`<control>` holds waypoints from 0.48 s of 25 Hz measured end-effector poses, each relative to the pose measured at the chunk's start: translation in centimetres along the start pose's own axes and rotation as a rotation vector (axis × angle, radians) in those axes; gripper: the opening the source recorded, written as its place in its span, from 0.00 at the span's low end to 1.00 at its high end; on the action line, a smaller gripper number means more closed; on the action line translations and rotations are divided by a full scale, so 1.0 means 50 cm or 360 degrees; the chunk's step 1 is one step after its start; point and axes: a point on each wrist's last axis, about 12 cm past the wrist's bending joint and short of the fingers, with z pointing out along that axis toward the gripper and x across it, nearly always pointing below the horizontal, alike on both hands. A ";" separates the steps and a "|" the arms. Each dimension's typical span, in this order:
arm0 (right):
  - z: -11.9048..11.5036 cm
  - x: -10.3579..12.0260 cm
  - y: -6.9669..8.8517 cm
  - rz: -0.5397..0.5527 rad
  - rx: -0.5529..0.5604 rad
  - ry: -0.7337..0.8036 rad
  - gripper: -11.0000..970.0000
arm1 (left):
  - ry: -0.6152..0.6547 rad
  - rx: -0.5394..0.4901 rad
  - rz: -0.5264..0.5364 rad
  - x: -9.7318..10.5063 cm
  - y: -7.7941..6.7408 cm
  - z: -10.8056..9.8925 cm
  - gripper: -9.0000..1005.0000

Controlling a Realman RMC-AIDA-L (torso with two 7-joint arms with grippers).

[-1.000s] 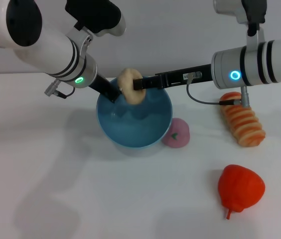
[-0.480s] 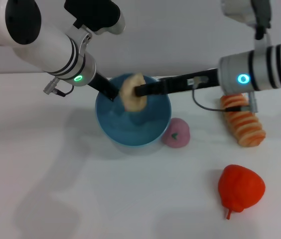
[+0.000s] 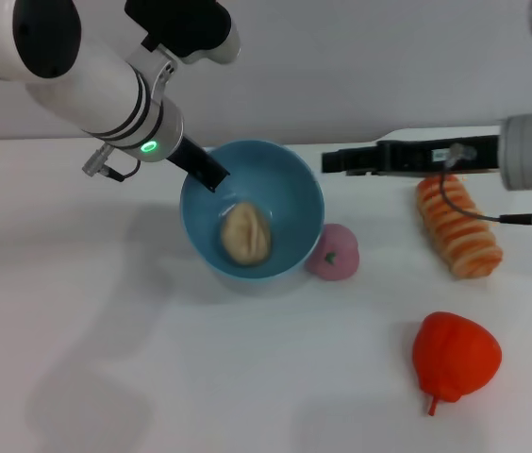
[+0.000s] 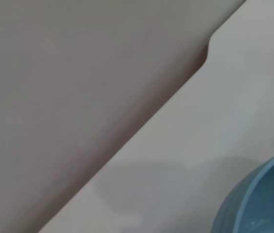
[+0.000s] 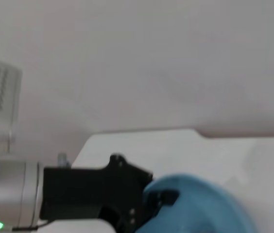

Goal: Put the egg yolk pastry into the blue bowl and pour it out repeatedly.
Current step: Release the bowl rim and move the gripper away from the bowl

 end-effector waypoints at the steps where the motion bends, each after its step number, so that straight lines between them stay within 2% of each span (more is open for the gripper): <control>1: -0.009 0.001 -0.004 -0.0003 0.0015 -0.0025 0.51 | 0.0008 0.0006 0.0002 0.000 -0.001 -0.001 0.01; 5: -0.035 0.001 -0.028 -0.0071 0.0100 -0.0120 0.51 | 0.0058 0.0048 0.0003 -0.005 -0.007 -0.009 0.01; 12: -0.085 -0.015 -0.067 -0.0235 0.0240 -0.0242 0.51 | 0.0142 0.0155 -0.0087 -0.039 -0.013 -0.051 0.01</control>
